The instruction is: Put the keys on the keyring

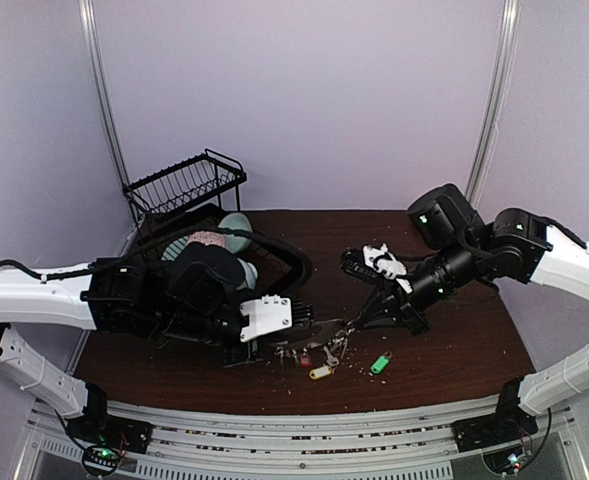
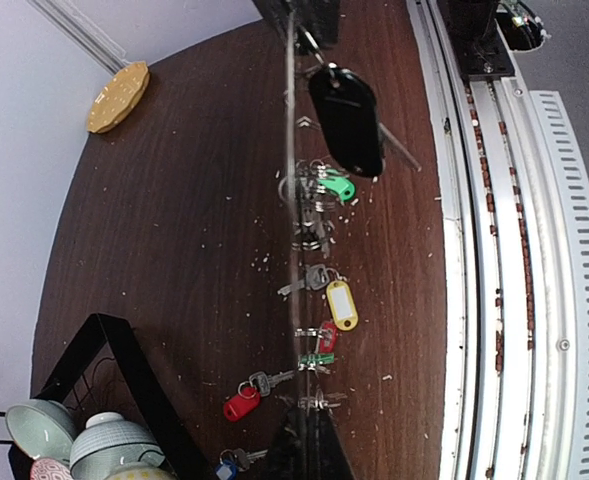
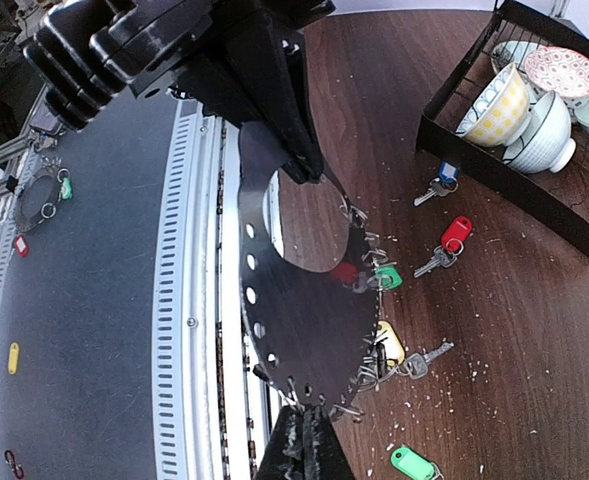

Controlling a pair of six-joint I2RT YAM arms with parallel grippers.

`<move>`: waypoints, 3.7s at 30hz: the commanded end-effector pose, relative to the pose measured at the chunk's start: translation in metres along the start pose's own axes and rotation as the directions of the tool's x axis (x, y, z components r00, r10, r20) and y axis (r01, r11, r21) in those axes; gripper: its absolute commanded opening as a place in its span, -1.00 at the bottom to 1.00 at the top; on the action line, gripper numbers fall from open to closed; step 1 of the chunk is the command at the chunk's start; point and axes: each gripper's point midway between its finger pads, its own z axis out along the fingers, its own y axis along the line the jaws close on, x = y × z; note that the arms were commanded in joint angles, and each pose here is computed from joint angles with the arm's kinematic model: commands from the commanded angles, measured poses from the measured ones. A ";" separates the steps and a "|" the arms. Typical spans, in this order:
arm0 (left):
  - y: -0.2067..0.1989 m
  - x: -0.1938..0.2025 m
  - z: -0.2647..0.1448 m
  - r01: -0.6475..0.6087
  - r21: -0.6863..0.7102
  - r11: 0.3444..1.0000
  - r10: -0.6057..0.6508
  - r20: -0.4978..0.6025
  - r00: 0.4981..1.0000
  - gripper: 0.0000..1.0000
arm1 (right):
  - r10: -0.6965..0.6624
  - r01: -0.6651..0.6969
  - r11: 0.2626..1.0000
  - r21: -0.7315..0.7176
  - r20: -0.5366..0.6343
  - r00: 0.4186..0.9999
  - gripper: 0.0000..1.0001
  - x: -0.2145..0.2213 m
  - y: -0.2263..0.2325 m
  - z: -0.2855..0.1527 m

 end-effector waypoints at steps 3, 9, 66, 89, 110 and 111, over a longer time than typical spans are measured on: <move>0.002 -0.037 -0.011 -0.120 -0.016 0.993 0.121 0.154 0.981 -1.00 | -0.059 0.060 0.997 -0.054 0.023 0.998 -1.00 -0.007 0.010 -0.001; 0.004 -0.036 0.002 -0.144 -0.035 0.989 0.148 0.127 0.981 -1.00 | -0.107 0.108 0.994 -0.029 0.036 0.994 -1.00 -0.015 0.012 0.001; 0.043 -0.053 -0.020 0.114 -0.261 0.959 -0.021 0.335 0.942 -1.00 | 0.122 -0.202 0.978 0.046 0.657 0.744 -0.50 -0.052 0.002 -0.047; 0.043 -0.051 -0.023 0.116 -0.263 0.958 -0.023 0.331 0.943 -1.00 | 0.109 -0.168 0.985 0.041 0.611 0.784 -0.75 -0.047 0.005 -0.037; 0.041 -0.045 -0.016 0.102 -0.255 0.962 -0.026 0.284 0.958 -1.00 | 0.066 -0.115 0.992 0.059 0.535 0.842 -1.00 -0.037 0.010 -0.032; 0.039 -0.044 -0.014 0.091 -0.248 0.964 -0.020 0.272 0.962 -1.00 | 0.054 -0.107 0.992 0.072 0.524 0.850 -1.00 -0.036 0.009 -0.031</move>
